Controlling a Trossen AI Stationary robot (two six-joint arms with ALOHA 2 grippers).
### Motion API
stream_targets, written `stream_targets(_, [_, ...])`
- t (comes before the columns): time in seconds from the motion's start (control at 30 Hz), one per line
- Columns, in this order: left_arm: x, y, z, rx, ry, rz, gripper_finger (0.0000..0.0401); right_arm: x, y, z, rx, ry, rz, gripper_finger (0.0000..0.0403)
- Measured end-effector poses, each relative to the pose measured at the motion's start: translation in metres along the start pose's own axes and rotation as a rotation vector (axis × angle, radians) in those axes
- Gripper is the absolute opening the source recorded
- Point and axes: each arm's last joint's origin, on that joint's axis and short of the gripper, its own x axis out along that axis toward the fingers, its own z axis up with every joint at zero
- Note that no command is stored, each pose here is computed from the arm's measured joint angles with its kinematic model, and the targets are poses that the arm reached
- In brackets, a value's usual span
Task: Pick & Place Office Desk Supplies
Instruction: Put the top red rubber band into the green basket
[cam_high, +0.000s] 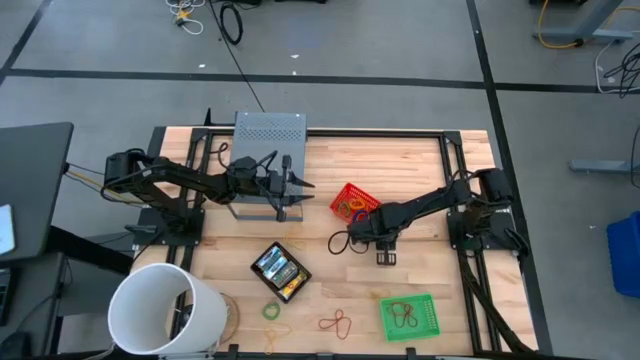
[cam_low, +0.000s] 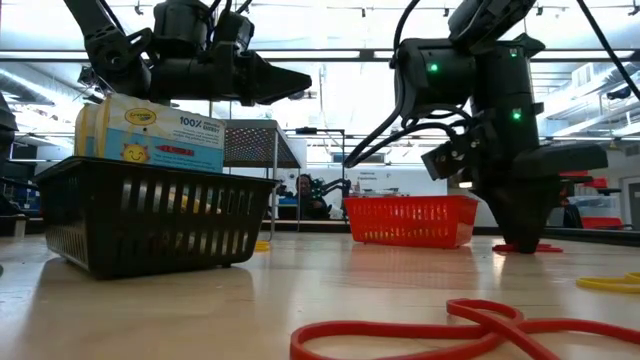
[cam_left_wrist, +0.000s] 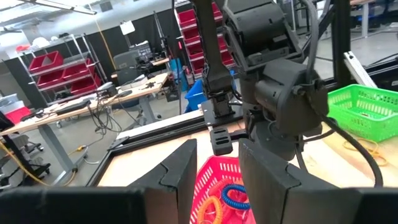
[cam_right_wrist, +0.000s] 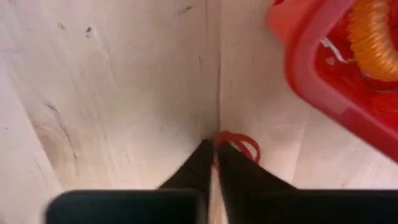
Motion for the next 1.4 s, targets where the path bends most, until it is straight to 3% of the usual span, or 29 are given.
stream_targets(0.07, [0.000,0.000,0.000,-0.002,-0.004,-0.011,0.0127,-0.001,0.000,0.000,-0.007,-0.002,0.014,0.0029])
stream_targets(0.13, [0.000,-0.001,0.000,-0.005,-0.005,-0.015,0.0127,-0.001,0.003,-0.001,-0.019,-0.003,0.010,0.0013])
stream_targets(0.37, [0.000,-0.001,0.000,-0.008,-0.004,-0.016,0.0127,-0.018,0.026,-0.001,-0.021,0.004,-0.021,0.0002])
stream_targets(0.6, [0.000,-0.001,0.000,-0.008,-0.004,-0.016,0.0127,-0.068,0.064,-0.003,-0.013,0.015,-0.004,0.0001])
stream_targets(1.07, [0.000,0.000,0.000,-0.002,-0.004,-0.015,0.0127,-0.166,0.131,-0.020,0.142,-0.038,0.255,0.0000])
stream_targets(1.23, [0.000,0.000,0.000,-0.001,-0.004,-0.015,0.0127,-0.163,0.147,-0.029,0.197,0.011,0.314,0.0000])
stream_targets(1.4, [0.000,-0.001,0.000,0.001,-0.005,-0.016,0.0127,-0.136,0.161,-0.034,0.211,0.092,0.383,0.0000])
